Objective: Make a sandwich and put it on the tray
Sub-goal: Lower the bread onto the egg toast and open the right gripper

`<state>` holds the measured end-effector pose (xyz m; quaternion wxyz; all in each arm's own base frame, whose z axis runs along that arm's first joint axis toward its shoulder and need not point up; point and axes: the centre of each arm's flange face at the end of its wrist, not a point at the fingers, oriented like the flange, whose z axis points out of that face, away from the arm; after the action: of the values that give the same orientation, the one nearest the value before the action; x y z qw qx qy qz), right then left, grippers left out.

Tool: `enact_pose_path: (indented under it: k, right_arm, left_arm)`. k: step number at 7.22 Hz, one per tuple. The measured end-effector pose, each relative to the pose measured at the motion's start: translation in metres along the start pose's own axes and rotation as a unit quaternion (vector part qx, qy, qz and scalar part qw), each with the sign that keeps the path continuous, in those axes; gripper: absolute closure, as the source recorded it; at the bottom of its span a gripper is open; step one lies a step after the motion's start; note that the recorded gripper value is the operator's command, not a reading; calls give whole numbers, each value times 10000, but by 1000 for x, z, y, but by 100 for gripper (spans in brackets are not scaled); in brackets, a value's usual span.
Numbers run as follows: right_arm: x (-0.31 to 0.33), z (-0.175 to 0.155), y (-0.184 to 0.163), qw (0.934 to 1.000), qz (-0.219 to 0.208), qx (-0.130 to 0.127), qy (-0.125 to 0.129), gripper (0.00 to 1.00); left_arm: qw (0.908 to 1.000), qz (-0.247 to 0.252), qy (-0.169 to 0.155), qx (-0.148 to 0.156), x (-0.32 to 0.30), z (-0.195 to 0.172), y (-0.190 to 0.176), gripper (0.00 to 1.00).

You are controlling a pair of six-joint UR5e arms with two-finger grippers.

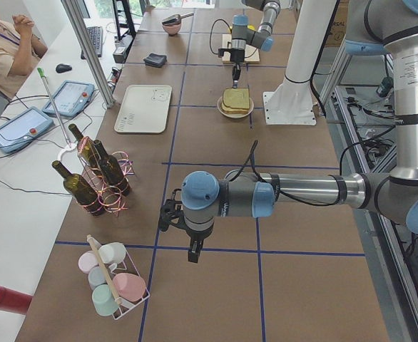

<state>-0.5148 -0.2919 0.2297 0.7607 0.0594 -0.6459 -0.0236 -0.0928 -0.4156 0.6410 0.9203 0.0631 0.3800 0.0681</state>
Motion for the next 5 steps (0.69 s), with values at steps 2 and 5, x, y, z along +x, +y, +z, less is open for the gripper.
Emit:
enact_pose_path:
  k: [2, 5]
  right_arm:
    - [10, 6, 6, 9998, 39, 19, 179, 100]
    - [23, 6, 9, 9995, 66, 25, 293, 100]
  left_arm:
    - [10000, 3, 2, 3, 0, 0, 0, 0]
    - [10000, 7, 1, 7, 1, -1, 0, 0]
